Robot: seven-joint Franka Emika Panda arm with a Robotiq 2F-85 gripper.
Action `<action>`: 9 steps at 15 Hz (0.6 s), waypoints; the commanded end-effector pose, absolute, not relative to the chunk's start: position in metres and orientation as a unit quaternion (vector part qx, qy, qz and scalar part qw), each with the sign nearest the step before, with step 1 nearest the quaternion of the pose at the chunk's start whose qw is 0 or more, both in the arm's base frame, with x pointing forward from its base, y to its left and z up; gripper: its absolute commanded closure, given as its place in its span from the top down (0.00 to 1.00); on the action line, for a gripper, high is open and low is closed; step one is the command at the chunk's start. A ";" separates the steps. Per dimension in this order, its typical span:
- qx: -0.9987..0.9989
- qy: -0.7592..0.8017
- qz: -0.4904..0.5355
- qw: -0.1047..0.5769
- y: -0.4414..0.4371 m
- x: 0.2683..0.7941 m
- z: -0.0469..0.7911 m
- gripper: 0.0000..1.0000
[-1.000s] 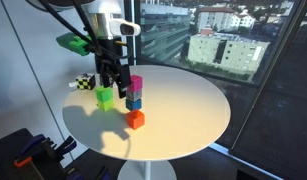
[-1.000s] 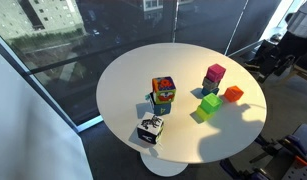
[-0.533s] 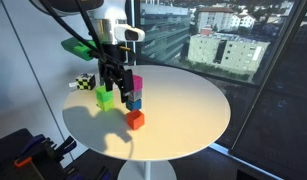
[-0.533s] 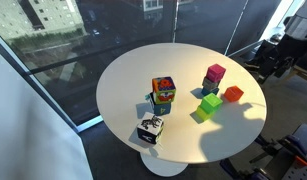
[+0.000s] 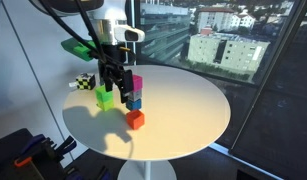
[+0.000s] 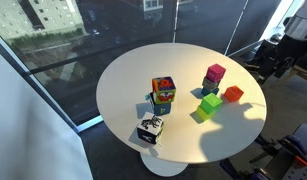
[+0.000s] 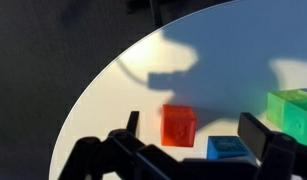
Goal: Pick up the orange block and put it on the pink block
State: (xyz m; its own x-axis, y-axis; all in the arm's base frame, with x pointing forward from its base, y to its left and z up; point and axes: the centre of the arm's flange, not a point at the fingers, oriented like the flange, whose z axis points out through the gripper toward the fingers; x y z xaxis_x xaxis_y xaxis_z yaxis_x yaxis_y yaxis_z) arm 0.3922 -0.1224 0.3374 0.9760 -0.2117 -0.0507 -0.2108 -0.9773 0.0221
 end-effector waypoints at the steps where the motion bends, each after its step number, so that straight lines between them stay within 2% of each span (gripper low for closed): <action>1: 0.994 -0.108 -0.030 -0.005 -0.130 0.400 0.334 1.00; 9: 0.994 -0.107 -0.026 -0.014 -0.137 0.417 0.302 1.00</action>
